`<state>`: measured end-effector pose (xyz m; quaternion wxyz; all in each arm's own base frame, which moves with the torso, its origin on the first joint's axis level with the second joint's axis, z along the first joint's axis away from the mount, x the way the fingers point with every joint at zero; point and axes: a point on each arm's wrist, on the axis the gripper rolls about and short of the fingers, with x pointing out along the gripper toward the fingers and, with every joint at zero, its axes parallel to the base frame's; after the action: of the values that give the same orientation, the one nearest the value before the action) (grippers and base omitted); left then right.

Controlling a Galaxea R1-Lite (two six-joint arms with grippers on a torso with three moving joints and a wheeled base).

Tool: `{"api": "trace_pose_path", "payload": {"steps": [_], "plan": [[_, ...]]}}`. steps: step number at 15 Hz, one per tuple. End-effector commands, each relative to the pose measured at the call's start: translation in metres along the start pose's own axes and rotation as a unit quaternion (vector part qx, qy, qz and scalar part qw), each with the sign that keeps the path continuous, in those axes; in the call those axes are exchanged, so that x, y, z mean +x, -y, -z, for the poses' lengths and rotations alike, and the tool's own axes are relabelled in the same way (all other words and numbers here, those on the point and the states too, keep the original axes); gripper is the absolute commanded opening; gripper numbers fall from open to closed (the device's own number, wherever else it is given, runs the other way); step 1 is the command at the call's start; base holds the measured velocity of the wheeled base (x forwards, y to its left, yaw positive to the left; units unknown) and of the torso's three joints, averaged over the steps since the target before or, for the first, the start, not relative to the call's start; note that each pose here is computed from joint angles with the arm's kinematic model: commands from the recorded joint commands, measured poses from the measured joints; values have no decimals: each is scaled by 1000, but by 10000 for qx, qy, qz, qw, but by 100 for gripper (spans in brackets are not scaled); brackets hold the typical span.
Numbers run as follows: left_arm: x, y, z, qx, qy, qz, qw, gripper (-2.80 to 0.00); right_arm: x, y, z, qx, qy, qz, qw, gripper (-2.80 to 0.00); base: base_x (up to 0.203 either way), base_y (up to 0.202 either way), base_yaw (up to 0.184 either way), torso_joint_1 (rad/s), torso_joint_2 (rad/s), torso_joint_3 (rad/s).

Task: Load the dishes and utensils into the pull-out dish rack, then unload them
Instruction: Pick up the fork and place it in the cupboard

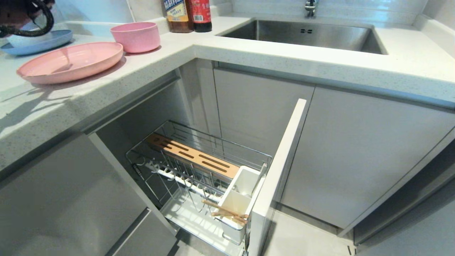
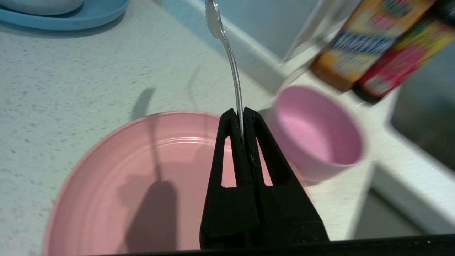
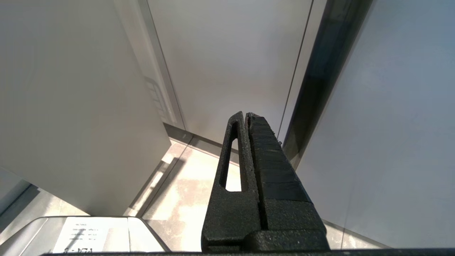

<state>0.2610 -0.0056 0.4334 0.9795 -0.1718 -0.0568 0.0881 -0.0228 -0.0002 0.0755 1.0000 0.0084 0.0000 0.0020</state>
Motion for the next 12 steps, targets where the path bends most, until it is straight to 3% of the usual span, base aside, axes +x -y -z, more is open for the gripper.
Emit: {"api": "trace_pose_path", "payload": {"steps": [1,4,7,10,12], "plan": [[-31,11,-15,-375,182,338,9986,-280,0,0,0,0,-8,-3,10000,-280,0,0,0,0,0,0],[-55,37,-8,-731,-130,1019,9920,-280,0,0,0,0,-8,-2,10000,-280,0,0,0,0,0,0],[-78,61,10,-807,-654,1702,9799,-280,0,0,0,0,-8,-3,10000,-280,0,0,0,0,0,0],[-105,81,29,-744,-1223,2388,9605,-280,0,0,0,0,-8,-3,10000,-280,0,0,0,0,0,0],[-118,88,45,-476,-1837,2576,9474,-280,0,0,0,0,-8,-3,10000,-280,0,0,0,0,0,0]]}}
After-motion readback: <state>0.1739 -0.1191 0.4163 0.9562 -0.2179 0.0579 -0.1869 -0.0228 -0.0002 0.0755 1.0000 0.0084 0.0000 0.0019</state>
